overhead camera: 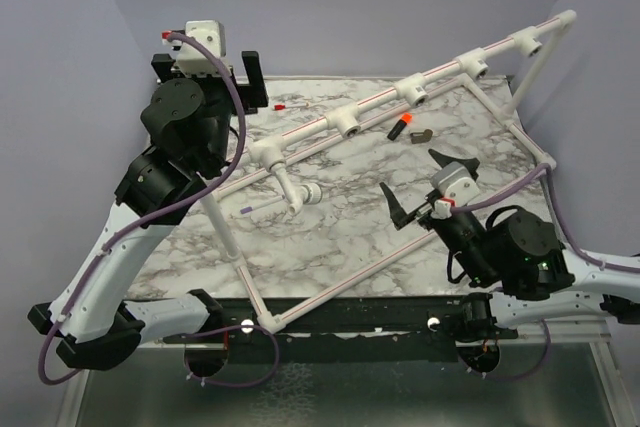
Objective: Install the water faucets
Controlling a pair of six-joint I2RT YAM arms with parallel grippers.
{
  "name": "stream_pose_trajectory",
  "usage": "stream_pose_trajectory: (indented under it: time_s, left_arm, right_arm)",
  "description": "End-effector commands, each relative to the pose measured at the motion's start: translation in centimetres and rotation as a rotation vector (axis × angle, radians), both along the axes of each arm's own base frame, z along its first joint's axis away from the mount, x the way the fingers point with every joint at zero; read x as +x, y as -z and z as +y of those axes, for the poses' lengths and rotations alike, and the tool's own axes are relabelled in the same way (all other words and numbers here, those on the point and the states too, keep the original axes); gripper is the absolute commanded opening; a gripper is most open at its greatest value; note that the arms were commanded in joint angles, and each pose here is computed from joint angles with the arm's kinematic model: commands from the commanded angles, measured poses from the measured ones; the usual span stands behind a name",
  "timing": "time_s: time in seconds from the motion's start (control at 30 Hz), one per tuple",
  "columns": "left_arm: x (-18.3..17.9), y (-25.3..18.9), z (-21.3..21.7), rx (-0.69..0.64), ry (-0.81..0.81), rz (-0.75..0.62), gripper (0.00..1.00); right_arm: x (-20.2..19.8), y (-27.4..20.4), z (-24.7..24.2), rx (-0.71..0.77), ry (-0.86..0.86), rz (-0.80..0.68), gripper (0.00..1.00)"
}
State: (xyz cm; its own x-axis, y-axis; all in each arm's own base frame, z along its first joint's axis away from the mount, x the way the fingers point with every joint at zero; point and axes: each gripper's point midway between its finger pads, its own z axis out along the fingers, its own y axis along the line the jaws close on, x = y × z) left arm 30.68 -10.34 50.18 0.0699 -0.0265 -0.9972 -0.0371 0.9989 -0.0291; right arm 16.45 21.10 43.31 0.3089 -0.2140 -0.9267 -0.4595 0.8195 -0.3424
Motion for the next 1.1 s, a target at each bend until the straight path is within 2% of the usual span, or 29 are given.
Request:
stream_pose_trajectory:
  time_s: [0.0,0.2,0.33,0.57,0.73,0.93,1.07]
  left_arm:
    - [-1.5,-1.3,-5.1,-0.052,0.316,-0.010,0.99]
    - [-3.4,-2.6,-8.4,-0.117,0.530,-0.022,0.99]
    - [-4.4,-3.1,-9.5,-0.147,0.610,-0.024,0.99]
    - [-5.3,-3.3,-9.7,-0.161,0.649,-0.027,0.99]
    - [-5.9,-3.3,-9.4,-0.148,0.663,-0.033,0.99]
    - [-6.6,-2.9,-9.5,-0.130,0.693,-0.034,0.99]
    - [-6.9,-2.1,-9.6,-0.118,0.708,-0.023,0.99]
  right_arm:
    - [0.5,4.4,-1.0,-0.063,0.075,0.065,1.00]
    - [1.2,8.3,-1.3,-0.070,0.105,0.104,1.00]
    - [3.7,12.8,-0.7,-0.125,0.123,0.185,1.00]
    - [9.5,18.7,-1.7,-0.105,0.175,0.289,1.00]
    - [12.7,23.5,-2.4,-0.077,0.202,0.414,1.00]
    - [17.2,27.1,-7.4,-0.020,0.376,0.473,1.00]
    - [19.3,28.8,-13.5,0.077,0.567,0.479,1.00]
